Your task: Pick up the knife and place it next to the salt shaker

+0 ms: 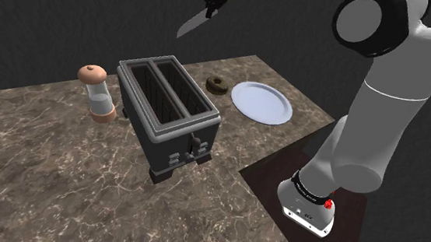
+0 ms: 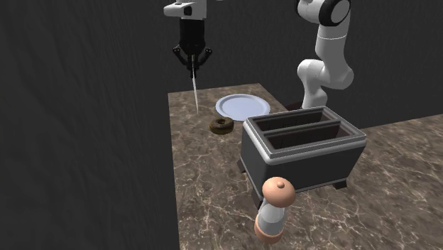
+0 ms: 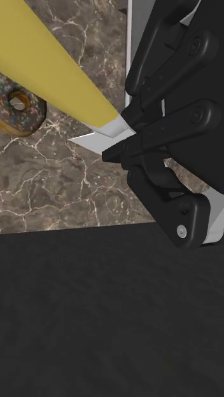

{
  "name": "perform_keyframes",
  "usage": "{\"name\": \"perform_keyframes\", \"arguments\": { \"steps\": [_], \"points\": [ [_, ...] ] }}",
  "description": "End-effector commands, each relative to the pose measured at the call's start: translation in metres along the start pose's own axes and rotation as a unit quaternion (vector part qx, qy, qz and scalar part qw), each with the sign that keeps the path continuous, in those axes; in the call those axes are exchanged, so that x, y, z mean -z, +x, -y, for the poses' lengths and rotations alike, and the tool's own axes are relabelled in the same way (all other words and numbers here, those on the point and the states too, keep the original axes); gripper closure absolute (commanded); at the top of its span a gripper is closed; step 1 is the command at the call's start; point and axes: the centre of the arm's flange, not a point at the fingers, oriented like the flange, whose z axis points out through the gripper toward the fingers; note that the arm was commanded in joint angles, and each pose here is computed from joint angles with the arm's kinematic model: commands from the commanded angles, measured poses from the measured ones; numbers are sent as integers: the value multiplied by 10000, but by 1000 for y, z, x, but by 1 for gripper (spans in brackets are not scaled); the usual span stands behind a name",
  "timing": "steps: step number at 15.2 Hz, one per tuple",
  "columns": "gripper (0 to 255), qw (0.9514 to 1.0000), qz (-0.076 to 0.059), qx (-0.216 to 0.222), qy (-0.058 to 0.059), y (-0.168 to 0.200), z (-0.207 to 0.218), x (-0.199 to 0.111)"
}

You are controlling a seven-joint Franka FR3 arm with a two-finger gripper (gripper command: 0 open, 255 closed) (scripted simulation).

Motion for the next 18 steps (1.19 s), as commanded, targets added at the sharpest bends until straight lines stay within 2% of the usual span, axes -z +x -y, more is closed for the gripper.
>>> {"name": "perform_keyframes", "arguments": {
  "steps": [1, 15, 18],
  "points": [
    [255, 10000, 2, -6, 1, 23, 10, -2],
    [255, 10000, 2, -6, 1, 204, 67, -18],
    [255, 10000, 2, -6, 1, 202, 68, -34]
  ]
}}
